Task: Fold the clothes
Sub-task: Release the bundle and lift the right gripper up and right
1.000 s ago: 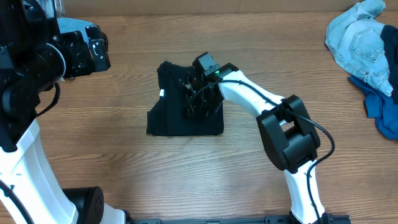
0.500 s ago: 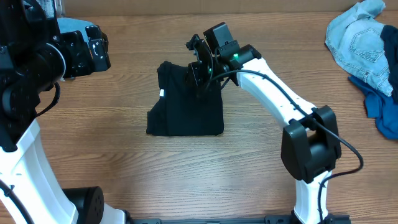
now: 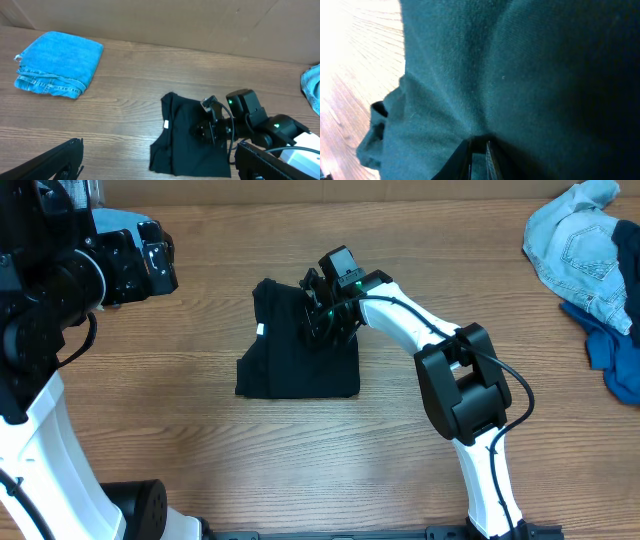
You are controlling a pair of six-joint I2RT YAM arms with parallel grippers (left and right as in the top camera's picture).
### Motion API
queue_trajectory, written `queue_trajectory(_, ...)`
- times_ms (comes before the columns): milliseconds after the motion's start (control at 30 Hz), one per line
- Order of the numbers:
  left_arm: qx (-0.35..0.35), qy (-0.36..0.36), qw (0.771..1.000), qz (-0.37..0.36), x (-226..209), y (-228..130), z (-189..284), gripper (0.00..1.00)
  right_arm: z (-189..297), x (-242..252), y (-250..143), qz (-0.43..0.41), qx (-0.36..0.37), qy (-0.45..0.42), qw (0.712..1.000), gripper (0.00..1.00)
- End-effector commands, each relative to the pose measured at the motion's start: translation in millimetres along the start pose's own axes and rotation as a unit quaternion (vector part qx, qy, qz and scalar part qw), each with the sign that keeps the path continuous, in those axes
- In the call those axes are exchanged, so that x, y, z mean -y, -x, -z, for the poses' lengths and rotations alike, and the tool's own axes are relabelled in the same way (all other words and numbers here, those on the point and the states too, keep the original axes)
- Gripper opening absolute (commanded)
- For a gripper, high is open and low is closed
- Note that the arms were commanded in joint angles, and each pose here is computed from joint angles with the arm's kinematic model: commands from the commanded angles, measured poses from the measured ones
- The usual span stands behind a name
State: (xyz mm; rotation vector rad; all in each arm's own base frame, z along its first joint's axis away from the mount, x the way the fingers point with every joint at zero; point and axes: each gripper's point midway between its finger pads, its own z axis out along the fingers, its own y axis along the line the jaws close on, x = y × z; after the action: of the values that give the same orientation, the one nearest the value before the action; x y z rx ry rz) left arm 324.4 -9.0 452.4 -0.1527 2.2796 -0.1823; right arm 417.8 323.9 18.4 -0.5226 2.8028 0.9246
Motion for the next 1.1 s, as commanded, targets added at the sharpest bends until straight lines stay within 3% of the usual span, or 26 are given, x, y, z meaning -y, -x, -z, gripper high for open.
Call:
queue_trajectory(0,-0.004,-0.006,1.0,-0.008,3.2,-0.9,-2.8,1.0,3.4,-3.8,0.9,-0.001,-0.001,0.005,1.0,0.23)
queue_trajectory(67,-0.004,-0.006,1.0,-0.008,3.2,-0.9,-2.8,1.0,19.1,-12.5,3.3,-0.006,-0.001,0.022,1.0,0.39)
queue_trajectory(133,-0.004,-0.006,1.0,-0.009,3.2,-0.9,-2.8,1.0,44.5,-20.3,11.3,-0.007,0.013,0.033,0.999,0.41)
queue_trajectory(400,-0.004,-0.004,1.0,-0.012,2.4,-0.8,-2.9,1.0,158.8,-39.5,35.2,-0.004,0.099,0.032,0.995,0.68)
queue_trajectory(533,-0.009,-0.003,1.0,-0.011,2.1,-2.0,-5.5,1.0,196.1,-20.3,29.9,-0.039,0.111,0.019,0.993,0.72)
queue_trajectory(700,-0.032,0.0,0.999,-0.009,-0.1,-9.0,-17.3,1.0,197.7,20.6,15.1,-0.089,0.088,0.004,0.992,0.72)
queue_trajectory(933,-0.067,0.005,0.998,-0.005,-3.5,-17.1,-38.9,1.0,162.2,60.4,-14.3,-0.144,0.023,-0.005,0.989,0.73)
queue_trajectory(1067,-0.07,0.006,0.998,-0.005,-3.8,-17.4,-41.6,1.0,145.5,71.2,-27.6,-0.146,0.005,-0.012,0.989,0.79)
